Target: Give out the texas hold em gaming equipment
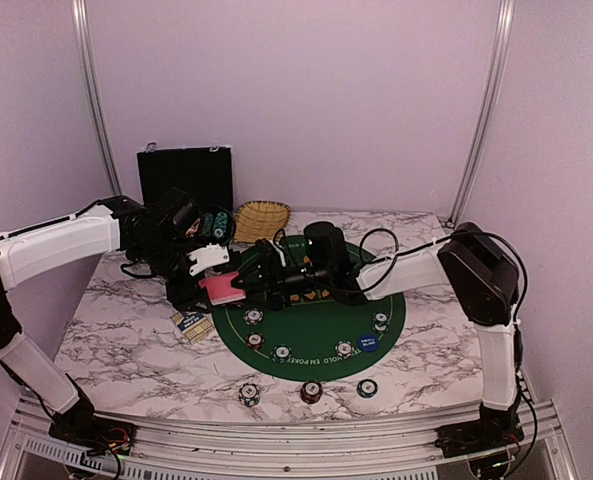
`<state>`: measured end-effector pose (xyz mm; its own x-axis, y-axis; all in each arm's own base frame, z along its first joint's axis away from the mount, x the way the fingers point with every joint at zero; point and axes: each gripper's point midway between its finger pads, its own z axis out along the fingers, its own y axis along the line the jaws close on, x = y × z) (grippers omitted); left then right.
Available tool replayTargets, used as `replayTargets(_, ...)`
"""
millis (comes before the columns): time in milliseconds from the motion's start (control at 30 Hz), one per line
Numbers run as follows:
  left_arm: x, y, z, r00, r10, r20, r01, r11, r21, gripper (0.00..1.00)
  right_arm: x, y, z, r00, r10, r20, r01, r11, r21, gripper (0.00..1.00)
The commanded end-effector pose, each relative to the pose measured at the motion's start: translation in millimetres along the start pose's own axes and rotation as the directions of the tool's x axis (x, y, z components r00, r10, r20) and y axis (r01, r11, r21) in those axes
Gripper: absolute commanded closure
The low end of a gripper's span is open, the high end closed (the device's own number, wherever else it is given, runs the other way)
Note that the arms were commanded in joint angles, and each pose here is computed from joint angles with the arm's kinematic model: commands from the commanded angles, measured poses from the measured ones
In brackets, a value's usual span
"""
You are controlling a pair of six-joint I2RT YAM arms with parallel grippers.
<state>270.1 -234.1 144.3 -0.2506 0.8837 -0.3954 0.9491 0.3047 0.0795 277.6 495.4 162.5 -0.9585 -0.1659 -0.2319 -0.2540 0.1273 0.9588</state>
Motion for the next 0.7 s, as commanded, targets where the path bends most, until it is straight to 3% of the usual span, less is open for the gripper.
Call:
replayTargets(0,-10.3,-4.7,-3.2,0.999,0.028,0.018,-0.029,0.999,0.029,1.00,-1.3,19.7,9.8,0.999,-0.030,-0.027,0.028,0.996,-0.085,0.34)
replayTargets(233,-11.9,-6.5,0.0,0.999,0.038,0.013,-0.039,0.999,0.035,1.00,0.6,18.5,14.1,0.999,-0.011,-0.042,0.006,0.993,-0.120,0.45)
replayTargets(533,-15.8,-6.6,2.4,0.999,0.049,0.012,-0.049,0.998,0.037,1.00,0.7,18.1,22.4,0.998,-0.004,-0.059,-0.004,0.992,-0.128,0.65)
replayTargets(667,-19.2,-5.2,3.9,0.999,0.045,0.012,-0.045,0.998,0.037,0.98,-0.3,18.9,23.9,0.998,-0.001,-0.060,-0.007,0.991,-0.132,0.81)
